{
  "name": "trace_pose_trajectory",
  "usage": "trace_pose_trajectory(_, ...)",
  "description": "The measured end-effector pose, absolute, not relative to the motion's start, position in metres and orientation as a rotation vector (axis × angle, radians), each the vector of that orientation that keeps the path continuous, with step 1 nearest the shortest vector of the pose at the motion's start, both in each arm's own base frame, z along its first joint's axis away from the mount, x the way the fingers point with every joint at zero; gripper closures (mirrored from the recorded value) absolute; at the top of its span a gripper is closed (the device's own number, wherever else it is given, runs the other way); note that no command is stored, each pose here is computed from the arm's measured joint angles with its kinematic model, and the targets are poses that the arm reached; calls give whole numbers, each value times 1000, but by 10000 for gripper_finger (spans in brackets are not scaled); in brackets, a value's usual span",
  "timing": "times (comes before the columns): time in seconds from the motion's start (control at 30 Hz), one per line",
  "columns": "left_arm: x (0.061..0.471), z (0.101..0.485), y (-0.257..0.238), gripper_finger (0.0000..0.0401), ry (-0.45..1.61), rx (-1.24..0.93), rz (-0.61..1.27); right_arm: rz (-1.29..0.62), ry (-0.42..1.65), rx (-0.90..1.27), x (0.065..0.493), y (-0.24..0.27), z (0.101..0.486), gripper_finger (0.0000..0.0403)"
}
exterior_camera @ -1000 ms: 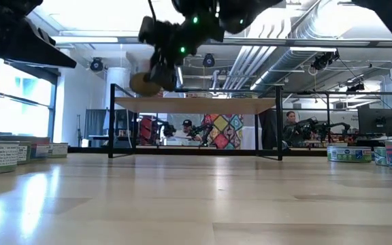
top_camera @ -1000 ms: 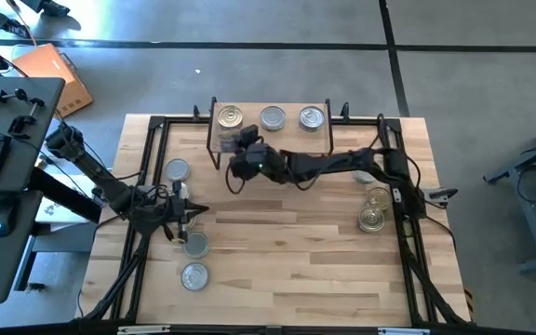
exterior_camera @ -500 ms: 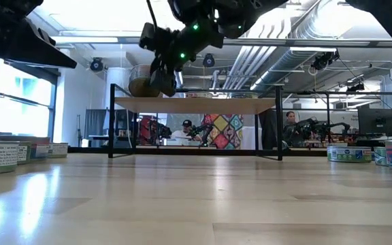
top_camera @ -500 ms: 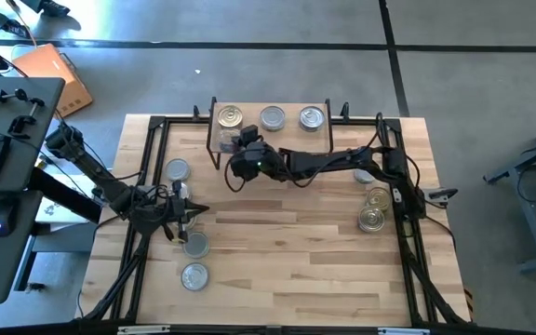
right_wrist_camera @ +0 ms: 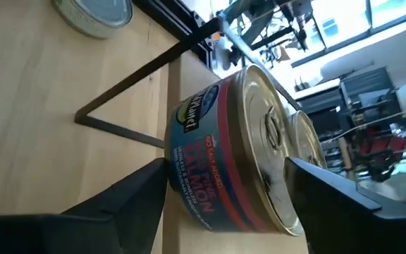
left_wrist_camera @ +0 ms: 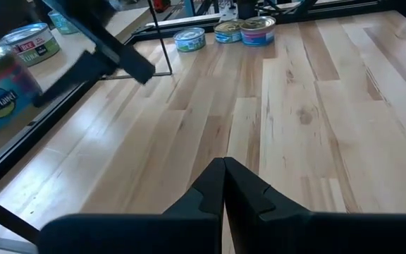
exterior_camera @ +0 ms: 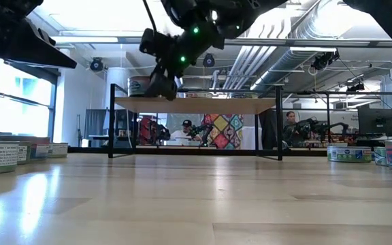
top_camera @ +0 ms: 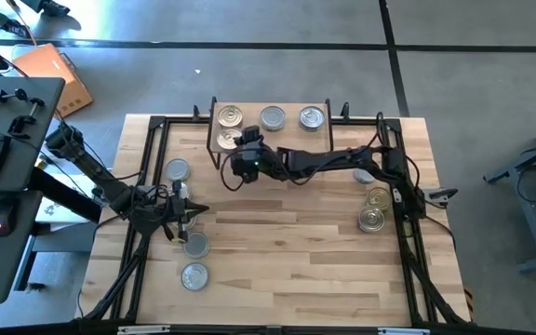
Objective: Stack canned seafood by type on shelf
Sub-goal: Put the middle blue and pink tuna can on the shelf aligned with the other blue and pink tuna can
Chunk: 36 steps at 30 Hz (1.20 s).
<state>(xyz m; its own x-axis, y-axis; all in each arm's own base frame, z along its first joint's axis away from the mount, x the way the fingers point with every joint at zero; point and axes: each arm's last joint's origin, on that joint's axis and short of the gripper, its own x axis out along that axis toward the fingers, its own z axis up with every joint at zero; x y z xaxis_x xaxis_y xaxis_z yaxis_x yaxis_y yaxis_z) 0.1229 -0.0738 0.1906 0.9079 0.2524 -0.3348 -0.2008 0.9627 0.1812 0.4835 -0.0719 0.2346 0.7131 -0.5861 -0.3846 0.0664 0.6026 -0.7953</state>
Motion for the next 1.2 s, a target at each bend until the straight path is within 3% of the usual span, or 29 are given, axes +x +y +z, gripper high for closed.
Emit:
trace_pose_trajectory(0.3,123,190,-74,401,366,147,235,-374,662,-722,487,-71,264,124)
trace_pose_trajectory(0.97,123,190,-74,401,366,145,235,-436,629,-643,487,-87,264,123)
trace_pose_trajectory(1.2,123,190,-74,401,366,144,235,-365,604,-651,491,-62,265,123)
